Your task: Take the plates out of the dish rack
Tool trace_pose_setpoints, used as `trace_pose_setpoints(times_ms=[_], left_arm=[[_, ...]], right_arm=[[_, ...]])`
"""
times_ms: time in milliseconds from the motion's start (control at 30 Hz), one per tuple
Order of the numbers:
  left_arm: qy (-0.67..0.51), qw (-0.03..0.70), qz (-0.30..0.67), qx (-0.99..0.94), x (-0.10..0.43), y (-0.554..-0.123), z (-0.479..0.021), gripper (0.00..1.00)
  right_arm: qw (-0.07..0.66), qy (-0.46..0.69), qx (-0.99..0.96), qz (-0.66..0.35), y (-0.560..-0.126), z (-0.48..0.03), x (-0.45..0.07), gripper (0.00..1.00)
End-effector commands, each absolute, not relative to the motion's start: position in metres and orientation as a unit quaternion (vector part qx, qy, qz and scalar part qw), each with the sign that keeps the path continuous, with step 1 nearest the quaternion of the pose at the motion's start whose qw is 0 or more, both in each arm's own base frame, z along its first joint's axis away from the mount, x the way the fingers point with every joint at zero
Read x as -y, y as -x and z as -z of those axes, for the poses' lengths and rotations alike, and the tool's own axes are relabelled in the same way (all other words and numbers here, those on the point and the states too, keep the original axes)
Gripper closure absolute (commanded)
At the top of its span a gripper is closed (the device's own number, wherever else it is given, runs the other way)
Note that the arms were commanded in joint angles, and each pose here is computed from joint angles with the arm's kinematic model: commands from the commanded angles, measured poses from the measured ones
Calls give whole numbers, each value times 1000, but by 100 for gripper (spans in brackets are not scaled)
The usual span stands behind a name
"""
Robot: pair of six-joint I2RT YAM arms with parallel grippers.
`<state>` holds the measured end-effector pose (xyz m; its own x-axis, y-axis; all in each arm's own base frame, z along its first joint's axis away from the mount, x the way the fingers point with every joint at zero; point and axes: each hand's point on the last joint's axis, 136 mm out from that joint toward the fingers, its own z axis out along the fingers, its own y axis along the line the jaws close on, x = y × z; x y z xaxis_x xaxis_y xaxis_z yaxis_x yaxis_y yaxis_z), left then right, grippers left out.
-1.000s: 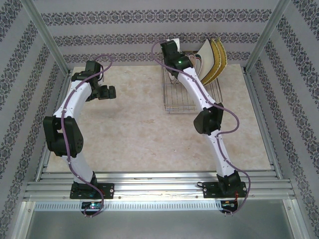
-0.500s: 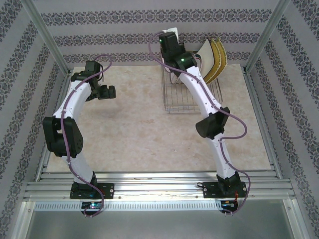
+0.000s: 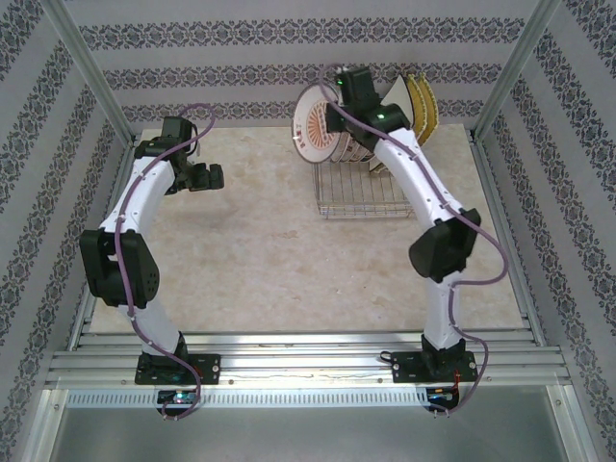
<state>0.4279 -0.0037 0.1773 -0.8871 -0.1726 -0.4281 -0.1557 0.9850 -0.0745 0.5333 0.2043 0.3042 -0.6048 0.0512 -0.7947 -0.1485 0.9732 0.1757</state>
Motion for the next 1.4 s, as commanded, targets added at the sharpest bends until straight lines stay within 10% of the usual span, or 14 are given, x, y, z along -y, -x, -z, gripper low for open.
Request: trace_pose_setpoints(times_ms=[0, 533, 967, 1367], left_arm=[[71, 243, 34, -967, 5, -427, -188, 1], [72, 233, 45, -969, 11, -433, -186, 1], [2, 355, 417, -837, 106, -455, -268, 0], [38, 309, 490, -814, 119, -471, -235, 13]], right_arm=[[436, -22, -840, -322, -529, -327, -214, 100], [314, -61, -776, -543, -505, -238, -244, 100], [303, -43, -778, -548, -505, -239, -261, 100], [280, -21, -775, -567, -496, -238, -309, 100]])
